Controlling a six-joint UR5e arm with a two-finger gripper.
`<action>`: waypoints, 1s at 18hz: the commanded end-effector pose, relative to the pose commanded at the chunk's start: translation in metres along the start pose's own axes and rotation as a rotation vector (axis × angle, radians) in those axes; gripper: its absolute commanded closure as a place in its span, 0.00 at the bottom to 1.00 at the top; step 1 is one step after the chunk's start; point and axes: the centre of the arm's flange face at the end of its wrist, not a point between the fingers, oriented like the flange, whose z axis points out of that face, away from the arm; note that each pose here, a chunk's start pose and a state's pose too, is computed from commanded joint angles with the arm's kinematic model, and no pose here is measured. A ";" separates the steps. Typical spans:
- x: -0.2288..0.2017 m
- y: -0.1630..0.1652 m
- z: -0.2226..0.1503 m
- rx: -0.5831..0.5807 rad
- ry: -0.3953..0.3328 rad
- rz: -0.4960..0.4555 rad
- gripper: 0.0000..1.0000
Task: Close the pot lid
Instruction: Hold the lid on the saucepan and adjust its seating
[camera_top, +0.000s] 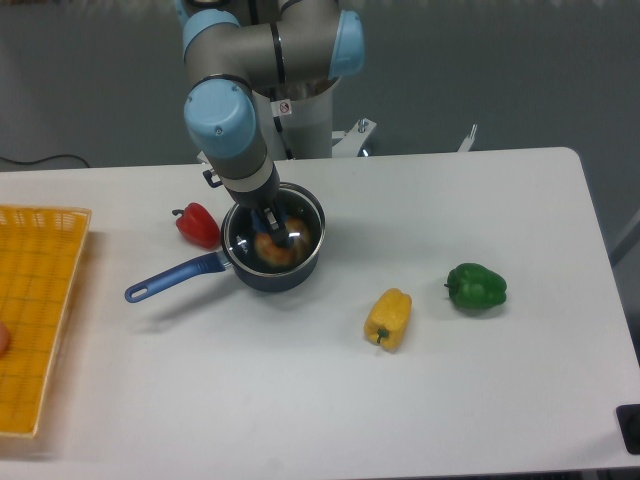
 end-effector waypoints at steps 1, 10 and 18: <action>0.000 0.000 0.001 0.000 0.001 0.000 0.52; 0.004 0.000 0.007 -0.005 0.014 0.025 0.52; 0.005 -0.002 0.012 -0.010 0.024 0.028 0.51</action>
